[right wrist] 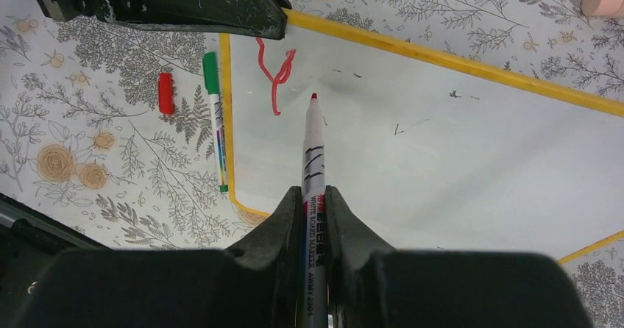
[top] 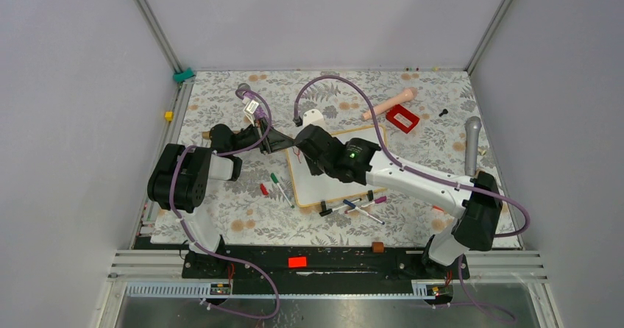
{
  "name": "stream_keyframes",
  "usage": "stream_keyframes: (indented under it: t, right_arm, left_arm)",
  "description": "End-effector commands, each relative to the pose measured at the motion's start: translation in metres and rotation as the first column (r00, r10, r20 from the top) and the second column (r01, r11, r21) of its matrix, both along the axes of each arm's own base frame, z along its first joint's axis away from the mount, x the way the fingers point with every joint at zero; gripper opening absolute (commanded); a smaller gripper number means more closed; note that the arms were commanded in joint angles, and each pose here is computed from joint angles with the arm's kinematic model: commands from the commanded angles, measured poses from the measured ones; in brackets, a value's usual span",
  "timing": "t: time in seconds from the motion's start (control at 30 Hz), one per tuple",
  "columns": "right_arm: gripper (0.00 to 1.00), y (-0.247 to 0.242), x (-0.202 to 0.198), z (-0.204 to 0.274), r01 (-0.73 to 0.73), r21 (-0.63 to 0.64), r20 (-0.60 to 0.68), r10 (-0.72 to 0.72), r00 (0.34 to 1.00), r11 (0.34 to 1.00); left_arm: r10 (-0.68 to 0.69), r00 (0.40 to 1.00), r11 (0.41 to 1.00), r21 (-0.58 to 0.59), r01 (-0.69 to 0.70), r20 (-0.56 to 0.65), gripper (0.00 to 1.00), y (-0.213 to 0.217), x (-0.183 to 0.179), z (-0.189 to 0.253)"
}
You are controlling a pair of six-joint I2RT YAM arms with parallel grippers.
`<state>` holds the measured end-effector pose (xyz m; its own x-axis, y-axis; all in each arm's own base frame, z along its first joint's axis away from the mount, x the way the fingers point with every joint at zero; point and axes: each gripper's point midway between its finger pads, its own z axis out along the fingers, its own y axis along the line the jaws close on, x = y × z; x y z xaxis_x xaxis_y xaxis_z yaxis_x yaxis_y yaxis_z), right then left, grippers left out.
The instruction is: Write a sentence on the whiteboard
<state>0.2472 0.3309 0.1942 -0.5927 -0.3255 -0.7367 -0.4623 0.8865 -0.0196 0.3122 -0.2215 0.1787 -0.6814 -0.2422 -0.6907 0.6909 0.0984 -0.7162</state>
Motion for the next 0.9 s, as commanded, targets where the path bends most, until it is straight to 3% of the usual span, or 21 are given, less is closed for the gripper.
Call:
stream_keyframes:
  t: [0.0,0.87]
  right_arm:
    - [0.0,0.005,0.009,0.017,0.015,0.023,0.037,-0.016,0.999,1.0]
    - [0.0,0.01,0.014,0.006,0.011,-0.037,0.019,-0.011,1.0,0.999]
  left_arm:
    - [-0.032,0.994,0.999,0.003,0.032,0.101,0.01,0.001,-0.009,0.015]
    - [-0.026,0.995,1.0,0.004,0.026,0.095,0.01,0.003,-0.007,0.014]
